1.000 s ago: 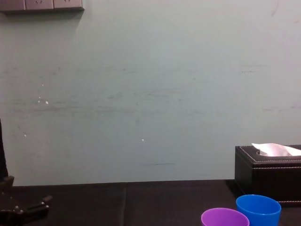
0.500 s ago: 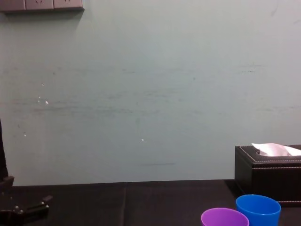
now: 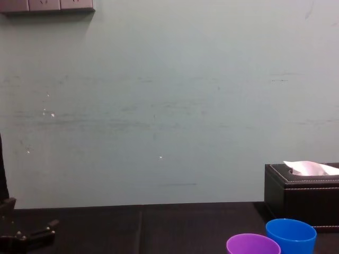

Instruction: Stack the three plastic cups sequentially using one hand.

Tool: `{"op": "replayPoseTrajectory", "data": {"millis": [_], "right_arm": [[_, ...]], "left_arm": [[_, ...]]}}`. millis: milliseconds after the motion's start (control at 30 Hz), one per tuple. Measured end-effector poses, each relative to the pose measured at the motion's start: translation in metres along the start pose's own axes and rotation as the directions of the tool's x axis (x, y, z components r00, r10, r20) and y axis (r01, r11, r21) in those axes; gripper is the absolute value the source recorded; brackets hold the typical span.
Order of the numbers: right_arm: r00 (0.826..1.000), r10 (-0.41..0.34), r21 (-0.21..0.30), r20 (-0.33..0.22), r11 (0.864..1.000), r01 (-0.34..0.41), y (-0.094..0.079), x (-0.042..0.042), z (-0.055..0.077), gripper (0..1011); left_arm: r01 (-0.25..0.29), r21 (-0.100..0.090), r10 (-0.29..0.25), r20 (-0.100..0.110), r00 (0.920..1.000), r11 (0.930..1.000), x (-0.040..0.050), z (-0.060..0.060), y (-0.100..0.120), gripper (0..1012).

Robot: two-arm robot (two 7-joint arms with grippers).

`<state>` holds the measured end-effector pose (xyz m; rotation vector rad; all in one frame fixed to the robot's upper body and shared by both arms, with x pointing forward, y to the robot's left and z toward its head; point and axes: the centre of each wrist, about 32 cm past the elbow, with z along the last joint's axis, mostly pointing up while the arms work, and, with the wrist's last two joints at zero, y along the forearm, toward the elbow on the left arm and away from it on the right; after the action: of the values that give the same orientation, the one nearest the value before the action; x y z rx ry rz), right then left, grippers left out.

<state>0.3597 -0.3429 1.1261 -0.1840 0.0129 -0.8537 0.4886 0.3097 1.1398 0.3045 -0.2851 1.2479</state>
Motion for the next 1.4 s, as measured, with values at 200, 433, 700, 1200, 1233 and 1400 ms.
{"op": "replayPoseTrajectory", "data": {"millis": [200, 433, 700, 1200, 1233, 1400], "right_arm": [[1.000, 0.009, -0.010, 0.010, 1.000, -0.009, 0.008, -0.0029, 0.000, 1000], [1.000, 0.001, -0.013, 0.016, 1.000, -0.001, 0.020, -0.0047, 0.001, 1000], [0.999, -0.035, -0.003, 0.005, 0.999, 0.035, 0.028, -0.0046, 0.004, 1000], [0.997, -0.074, -0.003, -0.012, 0.997, 0.074, 0.039, -0.0064, 0.005, 1000], [0.997, -0.074, -0.003, -0.012, 0.997, 0.074, 0.039, -0.0064, 0.005, 1000], [0.997, -0.073, -0.002, -0.012, 0.997, 0.073, 0.038, -0.0064, 0.005, 985]], "left_arm": [[0.000, 0.000, 0.000, 0.000, 1.0000, 1.0000, 0.0000, 0.000, 0.000, 1011], [0.000, 0.000, 0.000, 0.000, 1.0000, 1.0000, 0.0000, 0.000, 0.000, 1011], [0.000, 0.000, 0.000, 0.000, 1.0000, 1.0000, 0.0000, 0.000, 0.000, 1011], [0.000, 0.000, 0.000, 0.000, 1.0000, 1.0000, 0.0000, 0.000, 0.000, 1012], [0.000, 0.000, 0.000, 0.000, 1.0000, 1.0000, 0.0000, 0.000, 0.000, 1011], [0.000, 0.000, 0.000, 0.000, 1.0000, 1.0000, 0.0000, 0.000, 0.000, 1011]]}}
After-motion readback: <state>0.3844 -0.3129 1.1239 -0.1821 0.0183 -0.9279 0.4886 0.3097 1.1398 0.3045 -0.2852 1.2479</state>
